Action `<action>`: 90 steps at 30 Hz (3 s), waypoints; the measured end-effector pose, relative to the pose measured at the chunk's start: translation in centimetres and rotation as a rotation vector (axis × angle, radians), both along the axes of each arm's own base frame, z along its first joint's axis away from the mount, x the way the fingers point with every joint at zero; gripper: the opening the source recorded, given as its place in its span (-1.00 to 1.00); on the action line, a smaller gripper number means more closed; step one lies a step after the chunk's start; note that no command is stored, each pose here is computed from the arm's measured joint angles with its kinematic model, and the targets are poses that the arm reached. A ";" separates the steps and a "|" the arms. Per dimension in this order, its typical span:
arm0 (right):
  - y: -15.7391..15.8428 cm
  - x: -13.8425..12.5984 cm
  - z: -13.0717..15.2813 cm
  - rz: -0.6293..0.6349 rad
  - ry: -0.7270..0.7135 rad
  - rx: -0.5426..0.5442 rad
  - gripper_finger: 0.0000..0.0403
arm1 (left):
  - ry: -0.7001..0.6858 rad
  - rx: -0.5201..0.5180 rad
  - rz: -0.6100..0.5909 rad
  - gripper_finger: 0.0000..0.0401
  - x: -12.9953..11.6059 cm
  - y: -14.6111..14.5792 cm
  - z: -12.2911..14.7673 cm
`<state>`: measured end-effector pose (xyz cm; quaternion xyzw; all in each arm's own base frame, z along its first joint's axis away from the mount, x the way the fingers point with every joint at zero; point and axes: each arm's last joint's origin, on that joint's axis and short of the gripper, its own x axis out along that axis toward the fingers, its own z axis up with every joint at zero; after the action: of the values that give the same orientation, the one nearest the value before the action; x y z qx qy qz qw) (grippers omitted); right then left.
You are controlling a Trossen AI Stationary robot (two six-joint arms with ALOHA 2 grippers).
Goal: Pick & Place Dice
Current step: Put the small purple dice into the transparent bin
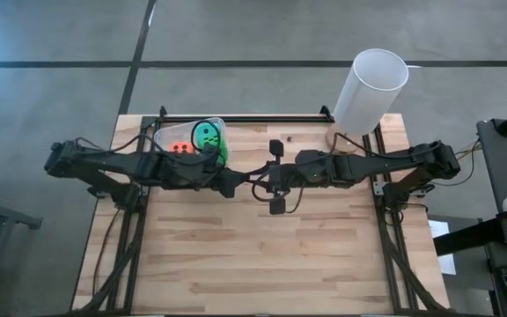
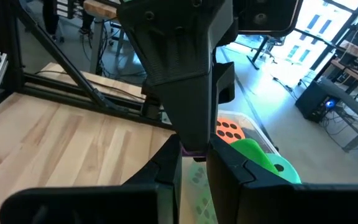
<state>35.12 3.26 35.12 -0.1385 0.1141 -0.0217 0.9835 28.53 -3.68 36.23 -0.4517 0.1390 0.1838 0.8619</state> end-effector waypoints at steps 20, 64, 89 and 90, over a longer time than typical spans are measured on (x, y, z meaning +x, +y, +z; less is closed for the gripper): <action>0.0 0.0 0.0 -0.011 0.002 -0.005 -0.78 | 0.003 -0.006 0.004 -0.79 0.2 0.0 -0.2; 0.2 -6.9 5.2 -0.003 -0.040 0.136 -0.10 | 0.232 0.113 0.243 -0.78 -6.8 4.0 0.9; 0.2 -6.5 4.5 -0.011 -0.007 0.164 -0.12 | 0.852 0.032 0.745 -0.73 -11.6 12.9 -6.4; 0.2 -6.5 4.5 -0.011 -0.007 0.164 -0.12 | 0.861 0.030 0.749 -0.71 -11.7 13.1 -6.6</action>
<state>28.67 3.49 39.66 -0.0569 0.1128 -0.0181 0.9918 16.81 9.42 29.62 -0.3423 0.3057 0.6461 0.6098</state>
